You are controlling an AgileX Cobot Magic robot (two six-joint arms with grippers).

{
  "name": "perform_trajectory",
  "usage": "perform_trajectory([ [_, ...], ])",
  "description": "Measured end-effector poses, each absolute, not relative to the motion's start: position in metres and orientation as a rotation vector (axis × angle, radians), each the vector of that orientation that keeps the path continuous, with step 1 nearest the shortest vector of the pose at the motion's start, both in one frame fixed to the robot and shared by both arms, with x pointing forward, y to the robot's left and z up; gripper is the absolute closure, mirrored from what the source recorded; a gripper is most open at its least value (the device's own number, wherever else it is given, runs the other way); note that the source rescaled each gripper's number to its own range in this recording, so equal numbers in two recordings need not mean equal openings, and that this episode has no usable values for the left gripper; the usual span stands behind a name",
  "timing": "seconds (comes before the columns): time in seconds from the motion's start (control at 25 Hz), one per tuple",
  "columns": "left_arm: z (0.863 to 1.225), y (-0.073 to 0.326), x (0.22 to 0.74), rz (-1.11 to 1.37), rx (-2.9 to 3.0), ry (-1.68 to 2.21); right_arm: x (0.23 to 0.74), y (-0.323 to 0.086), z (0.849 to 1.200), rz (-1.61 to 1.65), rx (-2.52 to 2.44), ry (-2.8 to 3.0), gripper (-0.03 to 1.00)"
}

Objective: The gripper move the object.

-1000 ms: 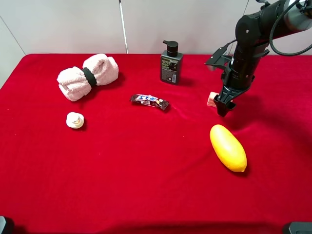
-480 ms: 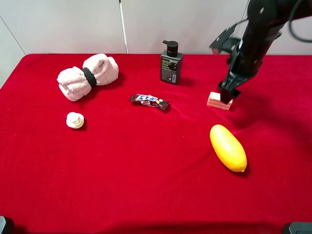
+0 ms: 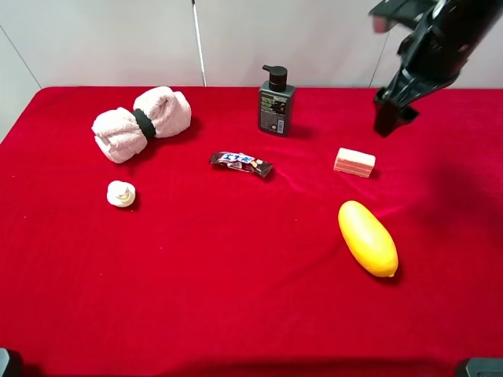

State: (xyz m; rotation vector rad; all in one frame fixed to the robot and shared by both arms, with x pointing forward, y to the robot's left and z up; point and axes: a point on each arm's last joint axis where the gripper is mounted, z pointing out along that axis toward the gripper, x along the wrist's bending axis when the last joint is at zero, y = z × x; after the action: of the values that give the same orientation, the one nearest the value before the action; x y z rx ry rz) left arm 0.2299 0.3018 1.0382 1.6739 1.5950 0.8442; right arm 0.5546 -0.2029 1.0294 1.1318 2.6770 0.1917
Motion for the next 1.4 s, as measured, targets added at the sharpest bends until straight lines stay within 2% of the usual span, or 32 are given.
perform_trajectory([
  [0.32,1.038,0.302,0.230,0.844,1.674,1.595,0.515,-0.214,1.085,0.309,1.289,2.550,-0.03],
  [0.48,1.038,0.302,0.230,0.844,1.674,1.595,0.493,-0.220,1.097,0.361,1.336,2.501,-0.03],
  [1.4,1.038,0.302,0.230,0.844,1.674,1.595,0.342,-0.260,1.069,0.730,1.517,2.251,-0.03],
])
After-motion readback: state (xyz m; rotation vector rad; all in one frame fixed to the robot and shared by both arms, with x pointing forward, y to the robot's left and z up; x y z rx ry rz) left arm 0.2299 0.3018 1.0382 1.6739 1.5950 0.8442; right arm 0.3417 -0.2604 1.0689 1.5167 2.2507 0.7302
